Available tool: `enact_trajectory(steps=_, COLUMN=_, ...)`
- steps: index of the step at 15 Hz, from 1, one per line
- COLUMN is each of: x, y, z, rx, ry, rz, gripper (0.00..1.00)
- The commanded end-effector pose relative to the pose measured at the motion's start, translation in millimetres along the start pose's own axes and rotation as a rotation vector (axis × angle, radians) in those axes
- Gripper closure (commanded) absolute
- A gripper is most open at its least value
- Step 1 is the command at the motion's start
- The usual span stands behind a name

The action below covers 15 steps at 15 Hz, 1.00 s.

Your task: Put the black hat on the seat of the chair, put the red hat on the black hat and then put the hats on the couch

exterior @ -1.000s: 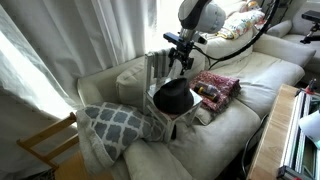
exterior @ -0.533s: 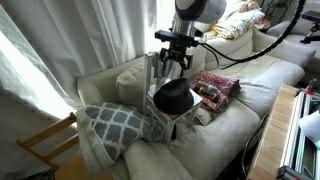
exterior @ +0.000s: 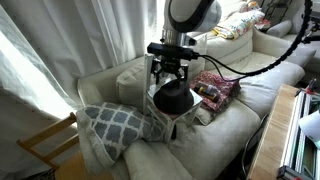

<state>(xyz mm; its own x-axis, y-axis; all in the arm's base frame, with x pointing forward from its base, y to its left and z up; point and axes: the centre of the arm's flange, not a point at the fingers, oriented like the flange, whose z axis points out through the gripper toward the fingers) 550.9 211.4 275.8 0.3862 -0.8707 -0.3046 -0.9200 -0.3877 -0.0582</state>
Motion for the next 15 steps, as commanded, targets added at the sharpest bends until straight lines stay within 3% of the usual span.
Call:
enact_trajectory(steps=1, x=3.3, y=0.0, z=-1.1, rx=0.002, ry=0.001, rz=0.005, gripper=0.00)
enact_trajectory(steps=2, x=4.6, y=0.1, z=-1.6, rx=0.003, ry=0.001, rz=0.007, gripper=0.00)
enact_trajectory(steps=4, x=-10.4, y=-5.6, z=19.3, rx=-0.093, ry=-0.018, rz=-0.139, gripper=0.00)
enact_trajectory(steps=9, x=-39.1, y=-15.1, z=81.1, rx=-0.207, ry=-0.004, rz=-0.364, gripper=0.00)
enact_trajectory(steps=15, x=-56.6, y=-28.7, z=135.9, rx=-0.314, ry=0.126, rz=-0.628, gripper=0.00)
